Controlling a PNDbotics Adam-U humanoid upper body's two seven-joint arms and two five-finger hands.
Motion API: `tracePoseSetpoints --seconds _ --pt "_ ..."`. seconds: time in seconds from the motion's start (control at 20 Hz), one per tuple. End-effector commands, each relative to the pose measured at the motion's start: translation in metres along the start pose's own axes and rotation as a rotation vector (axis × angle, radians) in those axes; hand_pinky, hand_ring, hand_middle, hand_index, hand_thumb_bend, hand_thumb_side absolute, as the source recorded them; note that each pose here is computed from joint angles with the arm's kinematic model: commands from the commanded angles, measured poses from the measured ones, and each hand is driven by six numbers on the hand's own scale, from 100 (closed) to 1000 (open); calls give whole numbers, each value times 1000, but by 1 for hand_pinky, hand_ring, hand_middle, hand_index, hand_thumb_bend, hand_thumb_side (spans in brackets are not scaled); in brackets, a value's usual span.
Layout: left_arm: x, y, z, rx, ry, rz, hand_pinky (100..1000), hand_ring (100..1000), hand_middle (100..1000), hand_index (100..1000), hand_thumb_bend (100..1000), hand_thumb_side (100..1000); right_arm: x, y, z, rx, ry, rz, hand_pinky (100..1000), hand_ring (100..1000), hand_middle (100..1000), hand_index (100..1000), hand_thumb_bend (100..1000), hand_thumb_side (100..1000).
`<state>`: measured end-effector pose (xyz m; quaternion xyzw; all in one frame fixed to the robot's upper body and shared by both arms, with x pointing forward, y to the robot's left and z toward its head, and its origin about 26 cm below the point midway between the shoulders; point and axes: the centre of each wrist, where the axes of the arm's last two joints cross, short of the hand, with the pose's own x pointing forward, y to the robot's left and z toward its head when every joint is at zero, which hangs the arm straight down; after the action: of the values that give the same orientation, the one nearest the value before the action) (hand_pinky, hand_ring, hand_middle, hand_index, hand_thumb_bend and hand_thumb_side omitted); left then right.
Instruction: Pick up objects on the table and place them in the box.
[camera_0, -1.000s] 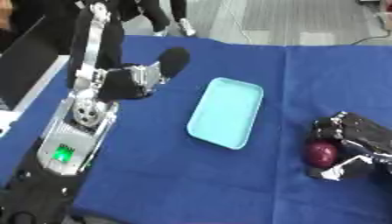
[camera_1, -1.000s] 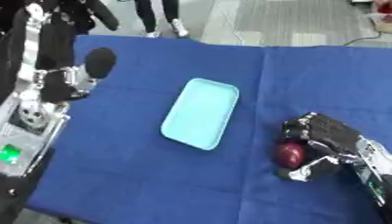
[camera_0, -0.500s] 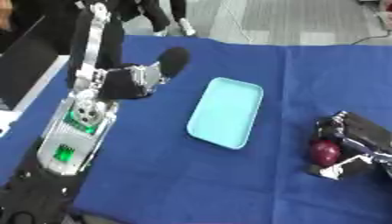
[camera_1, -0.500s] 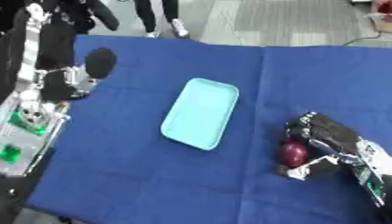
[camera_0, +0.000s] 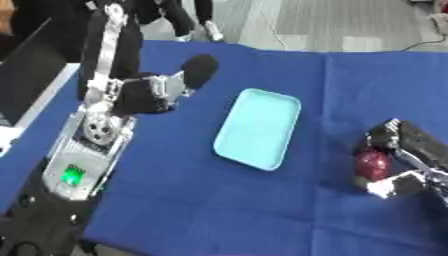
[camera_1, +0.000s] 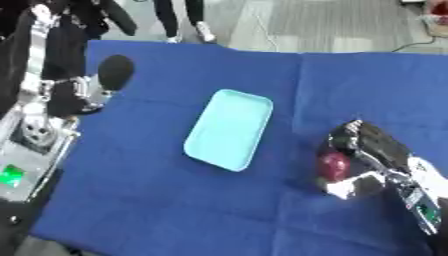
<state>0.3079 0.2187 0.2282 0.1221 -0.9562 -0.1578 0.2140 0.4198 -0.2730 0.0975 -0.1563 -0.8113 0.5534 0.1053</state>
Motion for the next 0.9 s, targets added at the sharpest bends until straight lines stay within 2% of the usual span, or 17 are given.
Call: tracePoseSetpoints --seconds 0.05,0.15,0.3,0.6,0.65,0.7,0.9 --pt "4 6 -5 -16 -28 -16 403 454 630 745 551 620 0 -11 -6 -29 -32 5 100 100 100 372 316 739" --pt "4 6 -5 -17 -29 -16 403 454 631 745 550 620 1 -13 -8 -29 -38 -1 100 100 100 371 285 723" --pt "4 6 -6 -17 -29 -17 403 454 631 745 550 620 3 -19 -12 -32 -50 6 100 100 100 364 297 692" --pt "4 7 -6 -17 -29 -21 404 455 631 745 550 620 8 -39 -28 -143 -82 11 100 100 100 355 312 657" --pt "4 7 -6 -17 -29 -21 404 455 631 745 550 620 10 -42 -31 -156 -85 12 100 100 100 355 251 746" --pt "4 7 -5 -17 -29 -22 404 455 632 745 549 620 12 -45 -36 -169 -90 11 100 100 100 355 309 652" --pt "4 7 -5 -19 -27 -22 404 455 632 745 549 620 19 -51 -54 -183 -117 0 100 100 100 354 307 653"
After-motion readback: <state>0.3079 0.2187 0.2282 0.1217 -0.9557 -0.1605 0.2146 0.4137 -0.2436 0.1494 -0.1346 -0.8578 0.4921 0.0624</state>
